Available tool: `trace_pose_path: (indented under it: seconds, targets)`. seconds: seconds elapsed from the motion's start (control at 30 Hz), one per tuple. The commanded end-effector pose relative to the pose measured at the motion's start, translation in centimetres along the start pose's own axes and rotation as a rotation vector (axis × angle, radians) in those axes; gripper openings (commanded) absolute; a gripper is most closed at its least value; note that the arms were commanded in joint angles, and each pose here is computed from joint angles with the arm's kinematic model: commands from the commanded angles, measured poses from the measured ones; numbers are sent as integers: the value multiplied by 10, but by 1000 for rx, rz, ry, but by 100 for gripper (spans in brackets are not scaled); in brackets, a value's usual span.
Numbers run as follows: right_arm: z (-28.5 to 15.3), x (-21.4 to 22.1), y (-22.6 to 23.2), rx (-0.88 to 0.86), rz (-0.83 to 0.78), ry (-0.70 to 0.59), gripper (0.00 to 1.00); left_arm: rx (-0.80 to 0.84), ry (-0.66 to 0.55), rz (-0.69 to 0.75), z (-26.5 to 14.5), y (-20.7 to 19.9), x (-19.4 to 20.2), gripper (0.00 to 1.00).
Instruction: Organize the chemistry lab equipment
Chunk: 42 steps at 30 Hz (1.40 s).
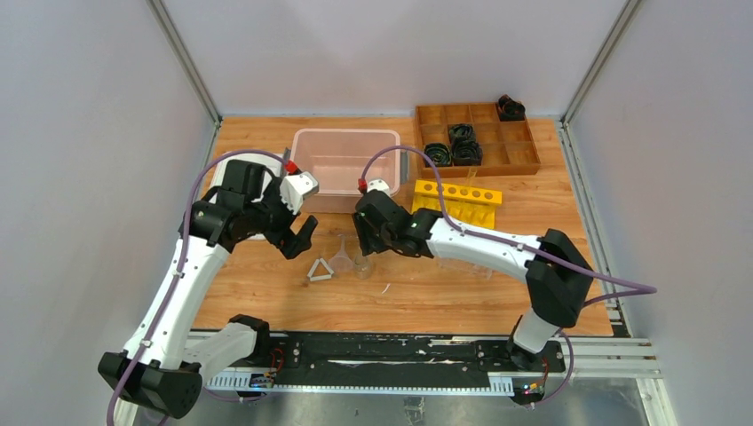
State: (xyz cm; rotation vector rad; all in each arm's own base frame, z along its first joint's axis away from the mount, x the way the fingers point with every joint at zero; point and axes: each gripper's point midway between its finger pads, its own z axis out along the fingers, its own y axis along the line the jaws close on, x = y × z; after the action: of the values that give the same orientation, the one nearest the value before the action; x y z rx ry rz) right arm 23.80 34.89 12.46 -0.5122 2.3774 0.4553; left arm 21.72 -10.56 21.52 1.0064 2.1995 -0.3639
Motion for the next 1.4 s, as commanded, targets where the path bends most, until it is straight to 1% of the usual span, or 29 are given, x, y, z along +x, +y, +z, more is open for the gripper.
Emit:
trace_pose_path:
  seconds: [0.0,0.2,0.33,0.4,0.5,0.67,0.8,0.83,1.1,1.2,1.37]
  targets:
    - [24,-18,-15,97,-15,-37,53,13,-3,12,3,-1,-1,100]
    - [49,-24,-12,118,-32,-36,49,2,-10,25,1,0,-1,100]
    - [59,-23,-20,172,-28,-47,49,-3,-28,9,-3,0,-8,100]
    - [64,-19,-25,195,-25,-49,47,3,-38,3,-5,-1,-12,100]
    - [73,-12,-30,218,-26,-41,39,7,-50,-5,-6,-2,-15,100]
    - [79,-5,-31,225,-18,-27,19,-12,-52,4,-11,0,-17,100]
    - [71,-8,-29,202,-7,-44,2,-19,-51,16,-14,0,-16,100]
    - [67,-11,-28,195,-4,-55,0,-20,-51,17,-14,0,-16,100]
    - [25,-50,-16,129,10,-156,0,5,-63,6,-13,-3,-21,100]
    - [3,-67,-7,89,30,-190,0,-14,-76,10,-18,0,-27,100]
    - [-33,-81,9,-8,53,-199,0,-76,-101,33,-31,8,-36,100]
